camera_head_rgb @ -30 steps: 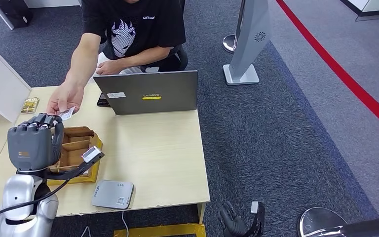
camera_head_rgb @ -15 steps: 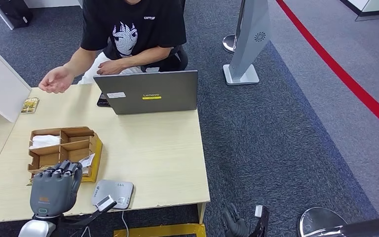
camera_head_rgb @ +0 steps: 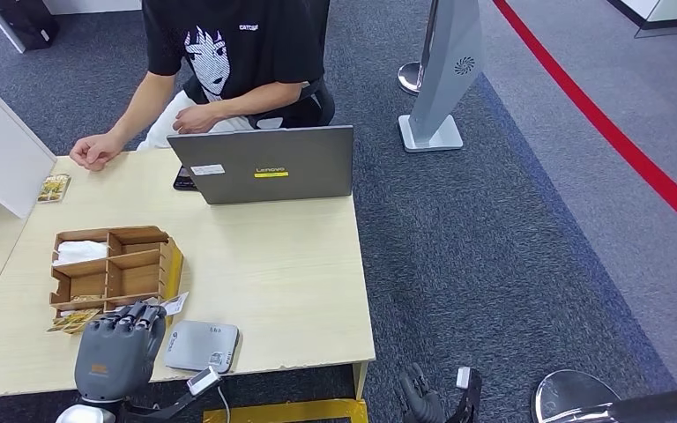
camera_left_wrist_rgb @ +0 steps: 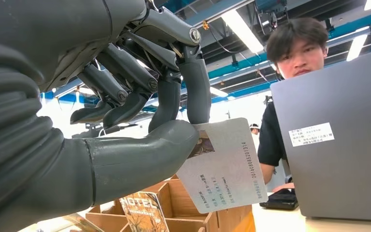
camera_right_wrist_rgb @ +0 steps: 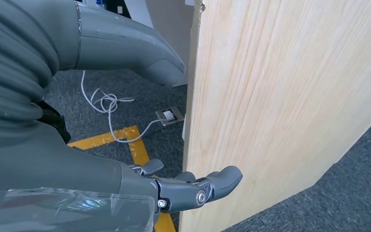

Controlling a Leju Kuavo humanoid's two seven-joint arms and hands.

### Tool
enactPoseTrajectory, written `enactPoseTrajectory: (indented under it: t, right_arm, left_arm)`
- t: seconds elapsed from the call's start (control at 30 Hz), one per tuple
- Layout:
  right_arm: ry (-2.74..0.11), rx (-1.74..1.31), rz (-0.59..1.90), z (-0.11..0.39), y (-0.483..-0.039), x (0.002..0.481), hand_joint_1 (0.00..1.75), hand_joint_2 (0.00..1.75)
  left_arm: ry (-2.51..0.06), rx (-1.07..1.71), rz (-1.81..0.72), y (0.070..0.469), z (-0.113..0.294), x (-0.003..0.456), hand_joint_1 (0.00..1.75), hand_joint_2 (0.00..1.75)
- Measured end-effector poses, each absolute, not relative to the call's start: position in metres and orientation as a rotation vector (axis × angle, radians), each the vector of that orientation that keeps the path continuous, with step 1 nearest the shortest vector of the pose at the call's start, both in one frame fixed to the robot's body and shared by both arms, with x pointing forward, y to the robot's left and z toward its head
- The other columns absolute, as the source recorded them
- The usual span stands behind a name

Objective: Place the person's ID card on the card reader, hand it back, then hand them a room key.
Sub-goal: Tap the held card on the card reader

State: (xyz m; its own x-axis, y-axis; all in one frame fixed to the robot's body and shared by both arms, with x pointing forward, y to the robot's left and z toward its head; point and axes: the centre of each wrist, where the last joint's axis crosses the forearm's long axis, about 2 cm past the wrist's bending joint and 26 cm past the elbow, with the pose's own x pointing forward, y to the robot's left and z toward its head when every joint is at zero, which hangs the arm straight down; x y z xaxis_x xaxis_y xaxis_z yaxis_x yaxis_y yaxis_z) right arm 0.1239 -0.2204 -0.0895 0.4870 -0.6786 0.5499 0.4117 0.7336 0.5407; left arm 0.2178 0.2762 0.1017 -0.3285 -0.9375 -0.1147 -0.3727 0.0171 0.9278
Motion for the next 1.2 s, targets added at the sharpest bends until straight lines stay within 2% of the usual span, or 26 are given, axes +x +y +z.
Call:
enactPoseTrajectory:
  t: [0.63, 1.2]
  right_arm:
    - [-0.824, 0.356, -0.688, -0.09, -0.221, 0.124, 0.0, 1.75]
    - [-0.823, 0.357, -0.681, -0.09, -0.222, 0.123, 0.0, 1.75]
  left_arm:
    - [-1.649, 1.188, -1.429, 0.26, 0.063, 0.203, 1.75, 1.75]
    - [-1.634, 1.204, -1.437, 0.262, 0.061, 0.206, 1.75, 1.75]
